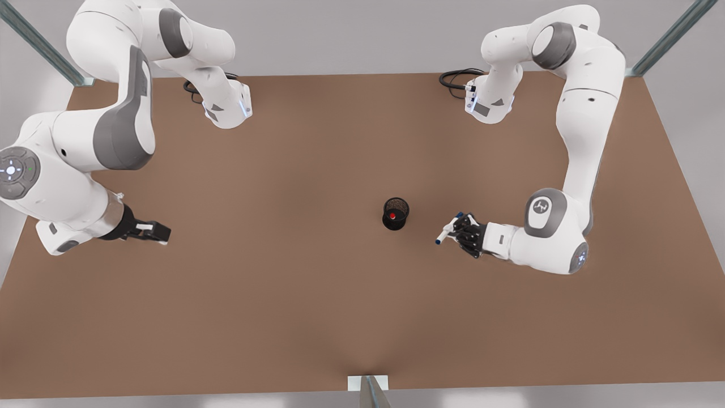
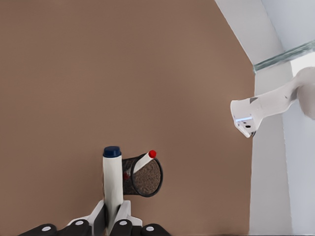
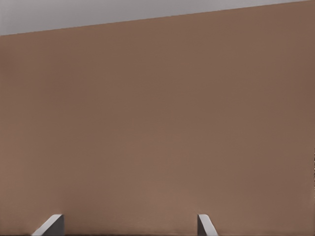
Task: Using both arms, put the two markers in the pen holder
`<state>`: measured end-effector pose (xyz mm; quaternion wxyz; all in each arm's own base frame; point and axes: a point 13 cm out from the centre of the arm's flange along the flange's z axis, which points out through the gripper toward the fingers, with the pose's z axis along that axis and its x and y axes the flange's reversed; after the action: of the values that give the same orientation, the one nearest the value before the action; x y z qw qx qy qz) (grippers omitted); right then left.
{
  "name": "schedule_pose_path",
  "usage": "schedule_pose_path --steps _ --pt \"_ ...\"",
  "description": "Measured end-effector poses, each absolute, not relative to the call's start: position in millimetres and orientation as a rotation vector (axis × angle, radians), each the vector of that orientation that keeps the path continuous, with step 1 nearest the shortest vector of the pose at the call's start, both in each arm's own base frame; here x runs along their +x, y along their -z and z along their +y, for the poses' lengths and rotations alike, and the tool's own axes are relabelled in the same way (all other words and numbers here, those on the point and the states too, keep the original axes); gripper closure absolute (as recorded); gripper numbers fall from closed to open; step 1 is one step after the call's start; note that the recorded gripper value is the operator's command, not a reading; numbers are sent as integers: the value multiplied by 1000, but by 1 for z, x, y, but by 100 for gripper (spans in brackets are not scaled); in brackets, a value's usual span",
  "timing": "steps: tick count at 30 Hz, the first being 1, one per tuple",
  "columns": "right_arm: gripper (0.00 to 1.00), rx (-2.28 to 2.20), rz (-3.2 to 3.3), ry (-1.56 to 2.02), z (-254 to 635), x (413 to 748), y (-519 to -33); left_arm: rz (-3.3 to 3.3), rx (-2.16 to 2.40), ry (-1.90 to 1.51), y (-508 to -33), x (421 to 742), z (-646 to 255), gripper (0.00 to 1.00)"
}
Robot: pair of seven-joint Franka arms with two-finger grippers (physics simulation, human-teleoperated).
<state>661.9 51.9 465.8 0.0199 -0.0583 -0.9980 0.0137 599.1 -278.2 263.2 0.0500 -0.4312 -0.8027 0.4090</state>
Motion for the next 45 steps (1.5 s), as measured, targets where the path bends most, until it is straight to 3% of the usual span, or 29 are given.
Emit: schedule_pose_path --steps 18,35,36,37,38,45 --pt "0 94 -3029 -24 43 647 -457 -2043 -1846 -1836 -230 520 -394 72" --pt "0 201 -3012 -8 41 644 -456 -1974 -2154 -1938 -184 506 -416 71" --pt "0 206 -3011 -8 41 644 -456 -1968 -2170 -1936 -180 505 -417 70" --pt "0 210 -3011 -8 42 644 -456 -1961 -2188 -1935 -178 504 -417 56" --pt "0 214 -3011 -8 42 644 -456 -1954 -2204 -1934 -176 504 -417 53" --pt "0 233 -3009 -7 41 644 -456 -1904 -2336 -1930 -187 510 -411 48"
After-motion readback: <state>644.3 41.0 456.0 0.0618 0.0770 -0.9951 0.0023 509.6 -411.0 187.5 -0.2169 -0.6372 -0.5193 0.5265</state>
